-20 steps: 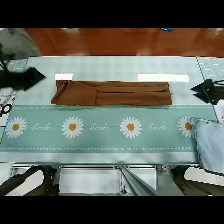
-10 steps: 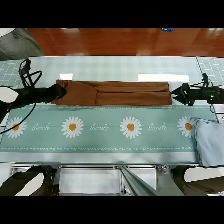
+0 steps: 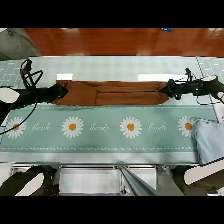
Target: Fold the shirts.
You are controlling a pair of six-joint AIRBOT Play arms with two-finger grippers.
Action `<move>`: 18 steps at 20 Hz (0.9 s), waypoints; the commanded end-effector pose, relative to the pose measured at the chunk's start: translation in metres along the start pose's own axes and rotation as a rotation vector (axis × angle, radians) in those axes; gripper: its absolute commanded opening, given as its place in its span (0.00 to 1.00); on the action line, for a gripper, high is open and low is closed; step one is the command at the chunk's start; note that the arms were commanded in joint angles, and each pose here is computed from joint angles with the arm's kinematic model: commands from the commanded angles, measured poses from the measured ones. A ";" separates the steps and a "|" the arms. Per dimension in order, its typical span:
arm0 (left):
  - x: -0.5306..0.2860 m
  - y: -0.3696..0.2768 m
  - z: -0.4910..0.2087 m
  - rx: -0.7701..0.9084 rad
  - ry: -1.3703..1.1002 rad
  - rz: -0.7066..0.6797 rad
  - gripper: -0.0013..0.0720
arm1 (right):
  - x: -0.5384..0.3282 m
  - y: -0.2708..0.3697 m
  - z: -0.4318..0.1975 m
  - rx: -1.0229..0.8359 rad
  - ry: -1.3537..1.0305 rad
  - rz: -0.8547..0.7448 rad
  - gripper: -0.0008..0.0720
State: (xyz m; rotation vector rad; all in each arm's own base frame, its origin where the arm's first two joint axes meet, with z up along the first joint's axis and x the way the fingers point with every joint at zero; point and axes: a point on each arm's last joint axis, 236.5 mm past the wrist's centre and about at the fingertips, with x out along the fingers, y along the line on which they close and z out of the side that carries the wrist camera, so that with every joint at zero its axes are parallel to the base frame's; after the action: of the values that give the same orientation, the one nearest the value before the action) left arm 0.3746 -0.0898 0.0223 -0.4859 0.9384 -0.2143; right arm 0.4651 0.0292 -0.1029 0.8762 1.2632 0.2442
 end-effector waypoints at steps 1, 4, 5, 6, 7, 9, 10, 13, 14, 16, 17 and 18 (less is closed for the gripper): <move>0.000 -0.001 -0.001 -0.002 0.004 -0.004 0.51 | -0.002 0.029 0.006 -0.063 -0.001 0.032 0.05; 0.002 -0.009 -0.003 0.012 0.007 -0.018 0.05 | -0.027 0.036 0.002 -0.139 -0.010 -0.021 0.05; 0.005 -0.015 -0.006 0.022 0.014 -0.028 0.05 | -0.039 0.037 0.001 -0.174 -0.014 -0.058 0.05; 0.008 -0.023 -0.011 0.040 0.023 -0.039 0.05 | -0.052 0.040 -0.001 -0.210 -0.022 -0.092 0.05; 0.013 -0.031 -0.015 0.059 0.032 -0.051 0.05 | -0.067 0.044 -0.003 -0.247 -0.034 -0.123 0.05; 0.025 -0.052 -0.025 0.101 0.054 -0.079 0.05 | -0.096 0.055 -0.009 -0.311 -0.067 -0.175 0.05; 0.034 -0.063 -0.029 0.121 0.065 -0.092 0.05 | -0.111 0.063 -0.014 -0.343 -0.087 -0.189 0.05; 0.071 -0.104 -0.036 0.175 0.136 -0.140 0.05 | -0.151 0.092 -0.041 -0.415 -0.157 -0.186 0.05; 0.085 -0.125 -0.039 0.194 0.179 -0.169 0.05 | -0.162 0.101 -0.052 -0.434 -0.176 -0.181 0.05; 0.112 -0.166 -0.052 0.261 0.269 -0.220 0.05 | -0.181 0.114 -0.075 -0.467 -0.210 -0.170 0.05; 0.125 -0.188 -0.063 0.301 0.331 -0.249 0.05 | -0.189 0.120 -0.086 -0.479 -0.229 -0.166 0.05; 0.136 -0.208 -0.078 0.339 0.398 -0.275 0.05 | -0.196 0.125 -0.096 -0.487 -0.239 -0.161 0.05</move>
State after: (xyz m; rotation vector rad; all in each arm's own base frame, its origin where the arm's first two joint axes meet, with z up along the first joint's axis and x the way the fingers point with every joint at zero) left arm 0.4063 -0.2782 0.0036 -0.3302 1.0735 -0.5791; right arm 0.3823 0.0270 0.0964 0.4017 1.0307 0.2889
